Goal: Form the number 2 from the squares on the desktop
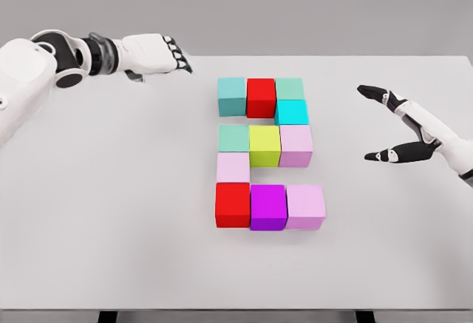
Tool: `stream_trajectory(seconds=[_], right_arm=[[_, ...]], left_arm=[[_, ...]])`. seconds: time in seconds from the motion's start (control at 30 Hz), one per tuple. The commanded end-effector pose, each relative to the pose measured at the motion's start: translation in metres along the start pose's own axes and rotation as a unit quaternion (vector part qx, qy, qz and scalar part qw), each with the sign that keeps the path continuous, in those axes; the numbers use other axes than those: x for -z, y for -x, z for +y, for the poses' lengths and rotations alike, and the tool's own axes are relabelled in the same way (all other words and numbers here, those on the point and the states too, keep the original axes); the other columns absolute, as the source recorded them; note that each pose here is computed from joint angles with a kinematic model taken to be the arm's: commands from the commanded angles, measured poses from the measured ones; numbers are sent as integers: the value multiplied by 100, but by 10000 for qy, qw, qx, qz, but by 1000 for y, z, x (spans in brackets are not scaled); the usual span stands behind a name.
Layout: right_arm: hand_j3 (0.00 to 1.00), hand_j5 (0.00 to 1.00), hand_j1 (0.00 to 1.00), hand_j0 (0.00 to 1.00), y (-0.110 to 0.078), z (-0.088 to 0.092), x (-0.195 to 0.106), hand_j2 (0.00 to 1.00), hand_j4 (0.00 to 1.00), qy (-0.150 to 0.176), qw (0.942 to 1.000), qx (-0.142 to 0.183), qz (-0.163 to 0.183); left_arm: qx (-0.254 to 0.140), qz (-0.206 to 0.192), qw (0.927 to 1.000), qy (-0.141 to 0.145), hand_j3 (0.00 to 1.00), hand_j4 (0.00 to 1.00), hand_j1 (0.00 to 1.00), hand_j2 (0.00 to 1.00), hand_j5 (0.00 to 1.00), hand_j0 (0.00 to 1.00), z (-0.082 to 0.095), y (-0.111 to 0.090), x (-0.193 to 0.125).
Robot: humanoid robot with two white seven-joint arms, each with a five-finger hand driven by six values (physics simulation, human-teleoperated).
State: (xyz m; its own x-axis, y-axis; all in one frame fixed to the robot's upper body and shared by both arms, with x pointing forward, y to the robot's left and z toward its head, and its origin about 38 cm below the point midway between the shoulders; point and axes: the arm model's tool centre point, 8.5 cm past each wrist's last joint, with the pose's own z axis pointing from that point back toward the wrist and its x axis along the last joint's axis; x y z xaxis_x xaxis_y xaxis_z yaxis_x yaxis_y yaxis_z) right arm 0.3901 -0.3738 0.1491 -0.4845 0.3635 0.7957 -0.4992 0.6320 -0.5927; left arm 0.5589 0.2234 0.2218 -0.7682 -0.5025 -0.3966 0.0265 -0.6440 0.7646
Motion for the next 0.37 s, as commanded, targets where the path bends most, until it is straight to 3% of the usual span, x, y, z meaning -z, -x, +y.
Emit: stream_trajectory(seconds=[0.0,0.07,0.13,0.33], right_arm=[[100,100,100,100,0,-1,0,100,100,25,10000,29,-13],[100,100,100,100,0,-1,0,100,100,21,10000,24,-10],[100,100,100,100,0,-1,0,100,100,21,10000,24,-9],[100,100,100,100,0,-1,0,100,100,21,10000,24,-9]], left_arm=[[-223,535,9980,-257,100,100,100,100,100,100,-1,39,-40],[-585,973,9930,-316,100,100,100,100,100,100,-23,68,-84],[-1108,1123,9868,-372,100,100,100,100,100,100,-54,74,-109],[-1245,1098,9859,-222,100,100,100,100,100,100,-72,68,-107]])
